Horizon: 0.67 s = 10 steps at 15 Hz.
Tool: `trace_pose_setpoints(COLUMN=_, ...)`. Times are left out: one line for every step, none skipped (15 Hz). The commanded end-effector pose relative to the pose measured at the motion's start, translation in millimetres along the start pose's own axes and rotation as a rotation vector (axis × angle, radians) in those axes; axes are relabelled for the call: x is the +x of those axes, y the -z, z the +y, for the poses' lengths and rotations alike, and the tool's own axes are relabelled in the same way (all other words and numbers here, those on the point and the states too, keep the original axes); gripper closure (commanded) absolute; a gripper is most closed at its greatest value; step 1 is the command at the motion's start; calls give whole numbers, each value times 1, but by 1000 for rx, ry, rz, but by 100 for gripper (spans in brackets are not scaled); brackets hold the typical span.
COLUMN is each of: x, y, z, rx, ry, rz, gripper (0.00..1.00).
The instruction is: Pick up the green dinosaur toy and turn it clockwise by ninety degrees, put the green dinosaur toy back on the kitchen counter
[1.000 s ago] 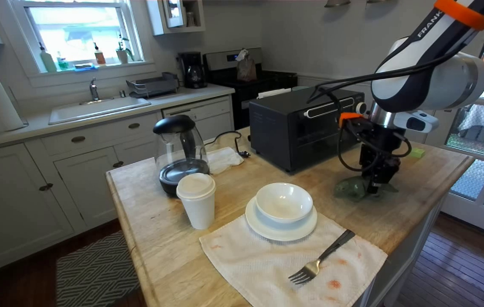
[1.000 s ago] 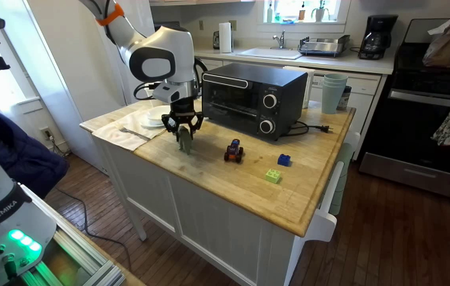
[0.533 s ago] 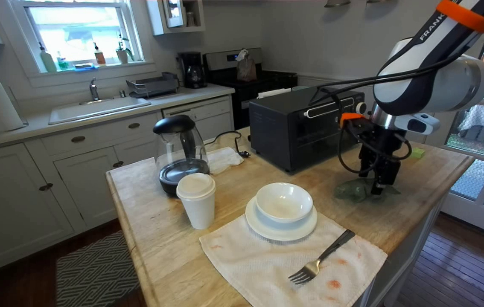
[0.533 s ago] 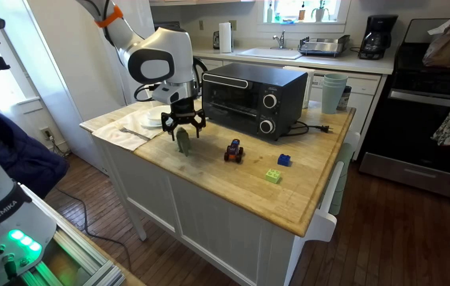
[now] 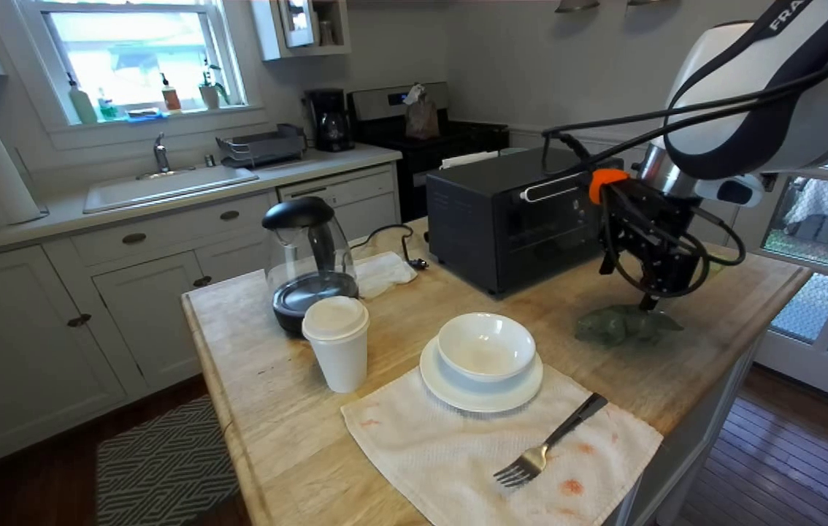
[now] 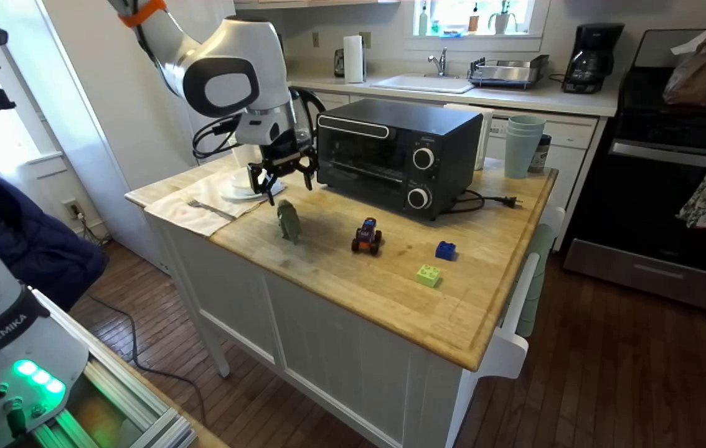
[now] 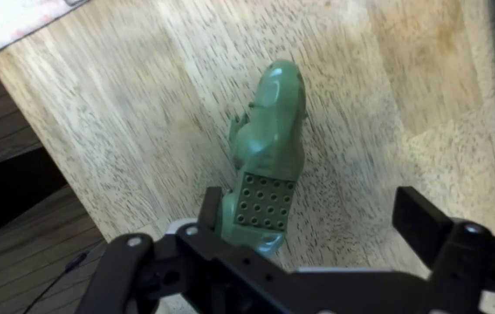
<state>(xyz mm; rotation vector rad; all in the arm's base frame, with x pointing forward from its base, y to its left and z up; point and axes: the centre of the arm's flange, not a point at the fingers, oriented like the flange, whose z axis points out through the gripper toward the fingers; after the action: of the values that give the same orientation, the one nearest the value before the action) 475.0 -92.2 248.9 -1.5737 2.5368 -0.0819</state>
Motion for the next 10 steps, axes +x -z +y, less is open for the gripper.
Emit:
trace_pose_setpoints(x=3, y=27, z=18, rx=-42, ry=196, rz=-42, gripper=0)
trace_pose_setpoints(x=2, y=31, z=20, rx=-64, ry=254, rz=-36, gripper=0)
trace_pose_setpoints(x=1, y=34, z=20, rx=-88, ry=309, rz=-29, gripper=0)
trace_pose_setpoints(x=1, y=34, z=21, rx=-108, ry=363, rz=-24, gripper=0)
trace_pose_setpoints(x=2, y=32, z=22, rx=-136, ry=414, rz=-34, gripper=0)
trace_pose_setpoints(x=3, y=30, z=23, rx=-155, ry=464, rz=-32, gripper=0)
trace_pose_setpoints(x=3, y=28, z=24, rx=-178, ry=514, rz=-31, gripper=0)
trace_pose_setpoints(x=4, y=26, z=25, rx=-198, ry=567, rz=-32, gripper=0)
trace_pose_setpoints(x=5, y=24, z=26, rx=-209, ry=621, rz=-33, gripper=0)
trace_pose_setpoints(x=5, y=24, z=26, rx=-217, ry=674, rz=-35, gripper=0)
